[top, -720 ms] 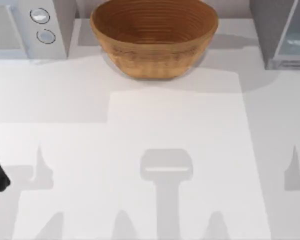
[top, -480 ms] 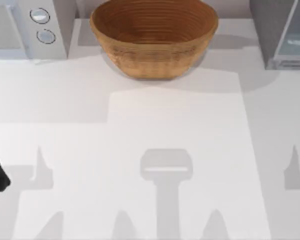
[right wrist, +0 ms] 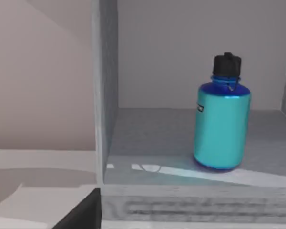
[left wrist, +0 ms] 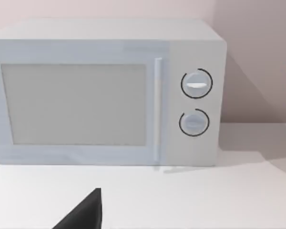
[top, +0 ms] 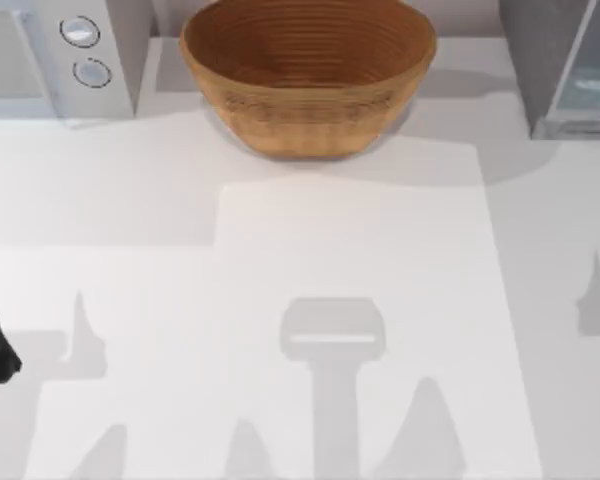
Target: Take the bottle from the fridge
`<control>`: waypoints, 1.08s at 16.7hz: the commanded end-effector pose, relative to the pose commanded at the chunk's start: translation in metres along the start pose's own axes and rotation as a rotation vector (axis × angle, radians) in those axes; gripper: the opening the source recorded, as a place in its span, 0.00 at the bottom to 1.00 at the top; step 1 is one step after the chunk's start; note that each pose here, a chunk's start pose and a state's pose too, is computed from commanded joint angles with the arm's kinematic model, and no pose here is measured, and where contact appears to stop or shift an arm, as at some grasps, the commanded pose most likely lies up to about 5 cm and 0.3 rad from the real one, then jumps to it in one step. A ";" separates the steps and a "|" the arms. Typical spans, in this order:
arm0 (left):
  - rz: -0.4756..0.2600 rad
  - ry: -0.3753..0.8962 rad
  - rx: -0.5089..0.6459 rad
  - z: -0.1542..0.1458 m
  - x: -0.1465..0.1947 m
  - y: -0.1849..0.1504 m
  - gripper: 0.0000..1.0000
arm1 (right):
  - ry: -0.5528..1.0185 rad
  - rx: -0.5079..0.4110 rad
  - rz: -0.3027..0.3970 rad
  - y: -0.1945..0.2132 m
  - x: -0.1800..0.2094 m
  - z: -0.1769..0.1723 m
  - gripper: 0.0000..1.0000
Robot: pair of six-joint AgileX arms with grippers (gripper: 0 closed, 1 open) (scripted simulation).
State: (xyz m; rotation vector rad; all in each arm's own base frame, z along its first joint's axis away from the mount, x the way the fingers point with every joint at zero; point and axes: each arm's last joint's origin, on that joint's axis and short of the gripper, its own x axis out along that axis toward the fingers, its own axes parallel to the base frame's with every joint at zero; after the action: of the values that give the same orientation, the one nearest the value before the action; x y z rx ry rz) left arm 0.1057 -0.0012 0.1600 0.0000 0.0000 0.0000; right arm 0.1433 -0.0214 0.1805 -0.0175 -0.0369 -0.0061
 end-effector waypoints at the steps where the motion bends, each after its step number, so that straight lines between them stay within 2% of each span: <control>1: 0.000 0.000 0.000 0.000 0.000 0.000 1.00 | 0.009 0.001 0.000 -0.005 0.008 -0.002 1.00; 8: 0.000 0.000 0.000 0.000 0.000 0.000 1.00 | 0.074 0.028 0.002 -0.045 0.047 -0.040 1.00; 14: 0.000 0.000 0.000 0.000 0.000 0.000 1.00 | 0.050 0.024 0.005 -0.073 0.058 -0.068 1.00; 18: 0.000 0.000 0.000 0.000 0.000 0.000 1.00 | 0.037 0.018 0.006 -0.079 0.059 -0.074 1.00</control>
State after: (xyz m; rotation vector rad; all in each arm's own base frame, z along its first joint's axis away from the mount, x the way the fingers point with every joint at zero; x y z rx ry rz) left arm 0.1057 -0.0012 0.1600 0.0000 0.0000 0.0000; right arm 0.2047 -0.1022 0.1100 0.0000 0.0000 0.0000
